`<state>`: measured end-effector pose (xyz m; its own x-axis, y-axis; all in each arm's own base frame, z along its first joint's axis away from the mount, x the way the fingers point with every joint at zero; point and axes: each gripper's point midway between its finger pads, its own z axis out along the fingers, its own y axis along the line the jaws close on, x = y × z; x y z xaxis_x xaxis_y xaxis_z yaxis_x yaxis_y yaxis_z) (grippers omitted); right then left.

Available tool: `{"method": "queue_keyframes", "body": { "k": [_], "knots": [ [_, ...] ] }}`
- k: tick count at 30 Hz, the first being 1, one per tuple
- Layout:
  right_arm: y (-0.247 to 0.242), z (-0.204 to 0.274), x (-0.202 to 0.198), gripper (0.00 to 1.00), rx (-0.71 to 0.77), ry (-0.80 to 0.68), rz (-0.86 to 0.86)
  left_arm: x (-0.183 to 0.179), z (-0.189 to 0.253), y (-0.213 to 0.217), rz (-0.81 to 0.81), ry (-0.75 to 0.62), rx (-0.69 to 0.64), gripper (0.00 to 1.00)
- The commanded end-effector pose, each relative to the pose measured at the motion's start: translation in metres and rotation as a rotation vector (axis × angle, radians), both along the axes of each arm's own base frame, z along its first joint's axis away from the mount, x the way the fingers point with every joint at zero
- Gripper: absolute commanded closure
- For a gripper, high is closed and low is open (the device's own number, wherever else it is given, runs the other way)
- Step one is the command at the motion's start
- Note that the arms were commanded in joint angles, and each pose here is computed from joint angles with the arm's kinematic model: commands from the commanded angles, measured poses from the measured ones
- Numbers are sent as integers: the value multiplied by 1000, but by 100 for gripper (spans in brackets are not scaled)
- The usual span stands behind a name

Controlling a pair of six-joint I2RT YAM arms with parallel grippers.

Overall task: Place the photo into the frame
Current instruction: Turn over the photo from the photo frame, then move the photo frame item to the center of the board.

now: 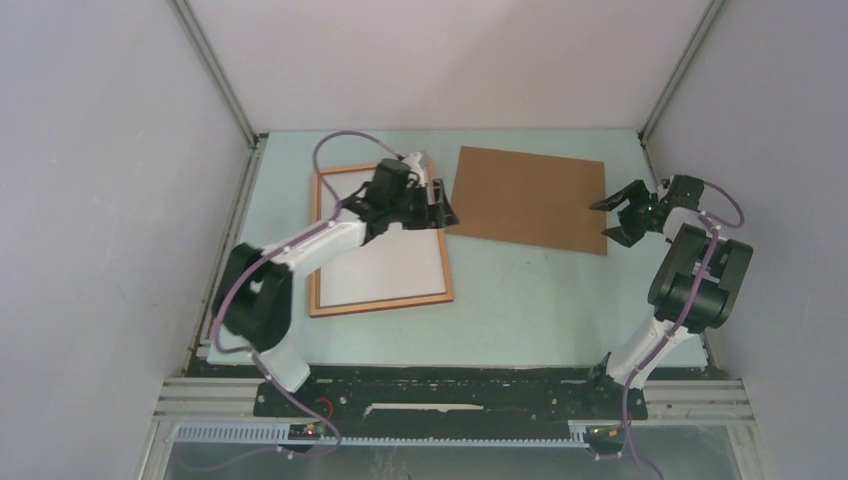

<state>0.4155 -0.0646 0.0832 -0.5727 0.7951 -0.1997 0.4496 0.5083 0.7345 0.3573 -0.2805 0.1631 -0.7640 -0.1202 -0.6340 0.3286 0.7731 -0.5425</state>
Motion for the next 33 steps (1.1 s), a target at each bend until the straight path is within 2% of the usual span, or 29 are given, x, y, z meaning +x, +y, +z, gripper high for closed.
{"method": "queue_keyframes", "body": {
  "k": [1, 5, 11, 12, 16, 21, 28, 33],
  "knots": [
    [-31, -10, -6, 16, -96, 34, -47, 47, 28, -60, 29, -88, -74, 20],
    [-43, -17, -8, 16, -143, 61, -73, 78, 19, -94, 97, -81, -125, 21],
    [-52, -23, -2, 16, -148, 77, -80, 116, -8, -117, 223, -5, -192, 22],
    [-51, -23, 0, 16, -144, 75, -78, 120, -11, -117, 237, 2, -191, 19],
    [-35, -13, 10, 16, -205, 45, -33, 136, -12, -103, 269, -17, -143, 7],
    [-13, -14, 23, 16, -269, 58, 8, 150, -34, -78, 284, 25, -5, 2],
    [-1, -25, 32, 18, -233, 88, 25, 155, -60, -49, 400, 83, 105, 0],
    [-9, -27, 28, 18, -239, 96, 19, 154, -76, -46, 434, 128, 165, 0]
  ]
}}
